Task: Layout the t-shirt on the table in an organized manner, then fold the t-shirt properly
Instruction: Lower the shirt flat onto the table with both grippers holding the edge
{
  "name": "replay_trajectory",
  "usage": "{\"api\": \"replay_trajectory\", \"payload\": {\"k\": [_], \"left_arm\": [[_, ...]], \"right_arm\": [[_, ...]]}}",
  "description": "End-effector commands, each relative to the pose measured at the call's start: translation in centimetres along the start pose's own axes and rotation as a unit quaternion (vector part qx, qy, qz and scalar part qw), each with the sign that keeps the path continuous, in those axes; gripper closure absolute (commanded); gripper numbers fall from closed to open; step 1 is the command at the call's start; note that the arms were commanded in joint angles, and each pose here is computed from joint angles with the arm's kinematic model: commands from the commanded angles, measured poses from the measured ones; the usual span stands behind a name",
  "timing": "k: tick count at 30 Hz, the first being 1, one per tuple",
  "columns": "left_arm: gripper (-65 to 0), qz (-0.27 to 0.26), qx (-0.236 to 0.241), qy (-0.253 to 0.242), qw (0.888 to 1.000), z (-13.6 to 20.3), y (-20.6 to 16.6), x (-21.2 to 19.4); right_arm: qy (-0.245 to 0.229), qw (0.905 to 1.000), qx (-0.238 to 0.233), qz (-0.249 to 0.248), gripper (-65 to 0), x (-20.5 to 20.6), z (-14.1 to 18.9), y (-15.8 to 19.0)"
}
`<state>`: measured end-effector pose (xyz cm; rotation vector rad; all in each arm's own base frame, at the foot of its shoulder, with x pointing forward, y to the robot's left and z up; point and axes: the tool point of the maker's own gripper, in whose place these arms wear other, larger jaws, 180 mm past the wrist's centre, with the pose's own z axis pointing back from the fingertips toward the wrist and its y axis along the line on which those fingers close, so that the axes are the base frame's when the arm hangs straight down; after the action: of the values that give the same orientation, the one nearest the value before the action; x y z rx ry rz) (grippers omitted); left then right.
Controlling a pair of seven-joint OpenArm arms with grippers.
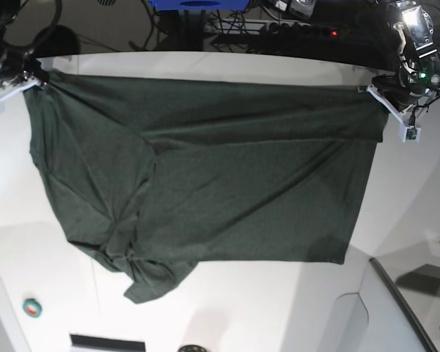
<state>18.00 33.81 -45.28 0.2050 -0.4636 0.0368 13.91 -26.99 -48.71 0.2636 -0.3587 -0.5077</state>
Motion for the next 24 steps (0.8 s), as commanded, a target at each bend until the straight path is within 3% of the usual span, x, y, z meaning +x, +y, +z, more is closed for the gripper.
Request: {"api": "replay_trajectory", "payload": {"k": [1, 24], "left_arm": [[0.0, -0.001, 0.009, -0.022, 1.000, 0.2, 0.9, 1.2], [0.0, -0.006, 0.014, -0.015, 1.000, 0.1, 1.5, -0.6]], "right_arm": [[-0.016, 0.9998, -0.001, 0.008, 0.0, 1.1, 0.6, -0.2], [-0.004, 1.0000, -0.005, 0.002, 0.0, -0.3, 0.7, -0.8]]}}
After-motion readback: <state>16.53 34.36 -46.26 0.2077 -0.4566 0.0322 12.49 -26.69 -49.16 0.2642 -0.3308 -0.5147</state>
